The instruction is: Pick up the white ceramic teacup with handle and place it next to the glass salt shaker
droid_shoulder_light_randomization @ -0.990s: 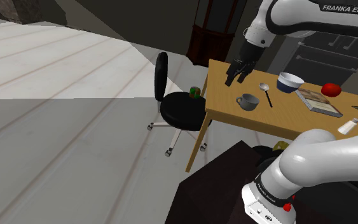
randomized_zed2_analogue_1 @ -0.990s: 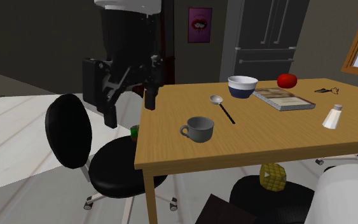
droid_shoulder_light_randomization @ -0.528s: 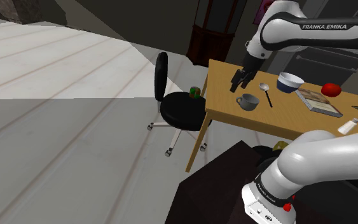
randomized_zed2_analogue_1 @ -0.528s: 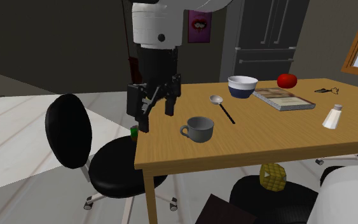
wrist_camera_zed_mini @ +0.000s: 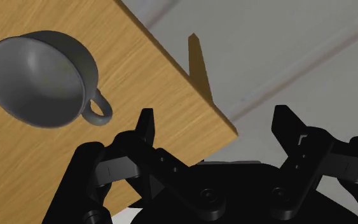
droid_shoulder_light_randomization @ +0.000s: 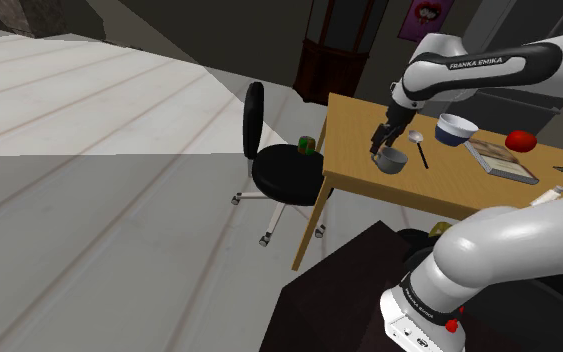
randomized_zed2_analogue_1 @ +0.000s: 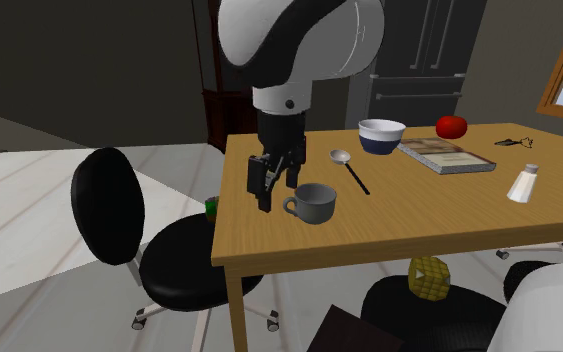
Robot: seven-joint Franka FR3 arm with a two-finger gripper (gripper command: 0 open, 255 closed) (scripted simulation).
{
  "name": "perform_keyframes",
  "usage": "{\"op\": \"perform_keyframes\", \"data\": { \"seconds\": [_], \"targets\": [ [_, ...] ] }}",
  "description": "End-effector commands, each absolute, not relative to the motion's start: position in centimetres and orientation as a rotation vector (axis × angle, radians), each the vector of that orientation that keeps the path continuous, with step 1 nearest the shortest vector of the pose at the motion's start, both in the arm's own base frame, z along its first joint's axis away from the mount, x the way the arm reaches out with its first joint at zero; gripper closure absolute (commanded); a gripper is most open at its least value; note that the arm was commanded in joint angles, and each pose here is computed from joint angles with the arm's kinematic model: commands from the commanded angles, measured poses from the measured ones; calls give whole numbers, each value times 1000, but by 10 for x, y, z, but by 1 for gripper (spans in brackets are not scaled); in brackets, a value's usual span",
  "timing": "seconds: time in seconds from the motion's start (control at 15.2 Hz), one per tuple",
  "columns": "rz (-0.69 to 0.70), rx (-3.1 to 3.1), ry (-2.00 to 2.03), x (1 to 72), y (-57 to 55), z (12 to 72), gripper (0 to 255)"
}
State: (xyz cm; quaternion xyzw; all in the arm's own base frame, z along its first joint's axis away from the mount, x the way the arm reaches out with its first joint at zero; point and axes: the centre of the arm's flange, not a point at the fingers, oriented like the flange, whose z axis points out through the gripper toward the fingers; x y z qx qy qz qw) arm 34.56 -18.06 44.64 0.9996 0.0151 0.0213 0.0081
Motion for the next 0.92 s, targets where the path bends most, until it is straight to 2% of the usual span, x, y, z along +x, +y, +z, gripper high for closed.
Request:
{"op": "perform_keyframes", "data": {
  "seconds": [0.0, 0.59, 0.86],
  "targets": [
    [64, 3112, 51, 348, -201, 434, 0],
    [47, 3061, 59, 358, -298, 378, 0],
    [46, 3059, 59, 359, -304, 359, 0]
  ]
}}
